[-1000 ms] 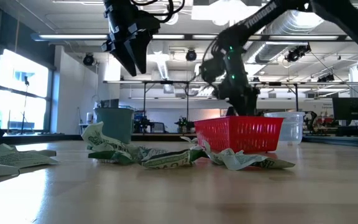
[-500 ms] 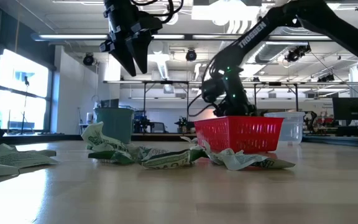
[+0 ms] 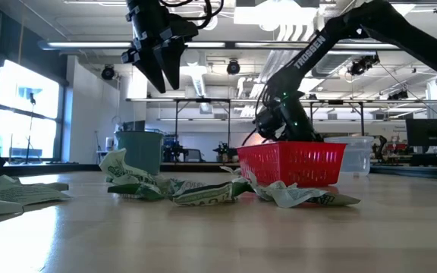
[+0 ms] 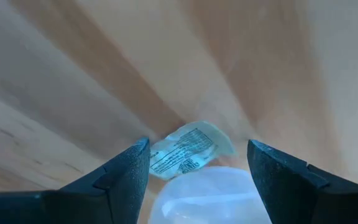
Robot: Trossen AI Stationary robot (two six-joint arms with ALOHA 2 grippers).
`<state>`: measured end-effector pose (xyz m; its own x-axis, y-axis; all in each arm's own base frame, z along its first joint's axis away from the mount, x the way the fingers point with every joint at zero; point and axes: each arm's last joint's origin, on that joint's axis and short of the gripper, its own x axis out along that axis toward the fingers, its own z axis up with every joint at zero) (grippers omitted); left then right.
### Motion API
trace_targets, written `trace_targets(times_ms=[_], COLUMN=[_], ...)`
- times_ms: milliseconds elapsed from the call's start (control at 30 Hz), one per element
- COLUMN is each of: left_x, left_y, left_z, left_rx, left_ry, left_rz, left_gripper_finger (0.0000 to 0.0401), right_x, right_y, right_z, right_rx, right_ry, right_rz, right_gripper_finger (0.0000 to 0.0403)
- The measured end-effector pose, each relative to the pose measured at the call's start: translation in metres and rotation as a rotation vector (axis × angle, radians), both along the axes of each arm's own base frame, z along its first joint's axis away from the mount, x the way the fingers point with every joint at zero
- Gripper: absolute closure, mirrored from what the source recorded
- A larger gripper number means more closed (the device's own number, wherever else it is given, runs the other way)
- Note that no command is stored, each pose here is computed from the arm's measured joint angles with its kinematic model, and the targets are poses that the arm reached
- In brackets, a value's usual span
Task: Pick and place items into bin
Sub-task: Put the stevia packet into the orange bin
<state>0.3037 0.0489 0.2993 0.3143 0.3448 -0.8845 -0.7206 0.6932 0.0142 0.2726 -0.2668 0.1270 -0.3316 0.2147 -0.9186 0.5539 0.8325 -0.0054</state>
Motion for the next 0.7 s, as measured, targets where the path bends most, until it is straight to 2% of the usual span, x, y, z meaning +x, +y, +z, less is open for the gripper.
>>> trace_targets(times_ms=[133,233,333,533,567,700], left_x=[0.000,0.000,0.000,0.000,0.000,0.000], left_y=[0.000,0.000,0.000,0.000,0.000,0.000], left_z=[0.000,0.000,0.000,0.000,0.000,0.000], left_rx=[0.002,0.002,0.003,0.006,0.006,0.006], left_ry=[0.001,0.002,0.001,0.002,0.002,0.002], left_rz=[-0.001,-0.002,-0.003,-0.002,-0.002,-0.002], left_gripper_finger=[0.0155,0.0155,0.0155,0.0155,0.0155,0.0155], right_x=[-0.005,-0.005,-0.002,0.006,0.008,0.022], right_y=[0.006,0.010,0.012,0.012,0.012,0.013], right_z=[-0.007,-0.009,-0.010,-0.007,-0.006,0.004], right_rx=[0.025,0.034,0.040,0.031,0.028,0.011], right_ry=[0.016,0.024,0.017,-0.007,-0.013,-0.080], right_rz=[0.019,0.028,0.051,0.073,0.078,0.078], right_gripper_finger=[0.0153,0.0182,0.0235,0.0374,0.0388,0.0382])
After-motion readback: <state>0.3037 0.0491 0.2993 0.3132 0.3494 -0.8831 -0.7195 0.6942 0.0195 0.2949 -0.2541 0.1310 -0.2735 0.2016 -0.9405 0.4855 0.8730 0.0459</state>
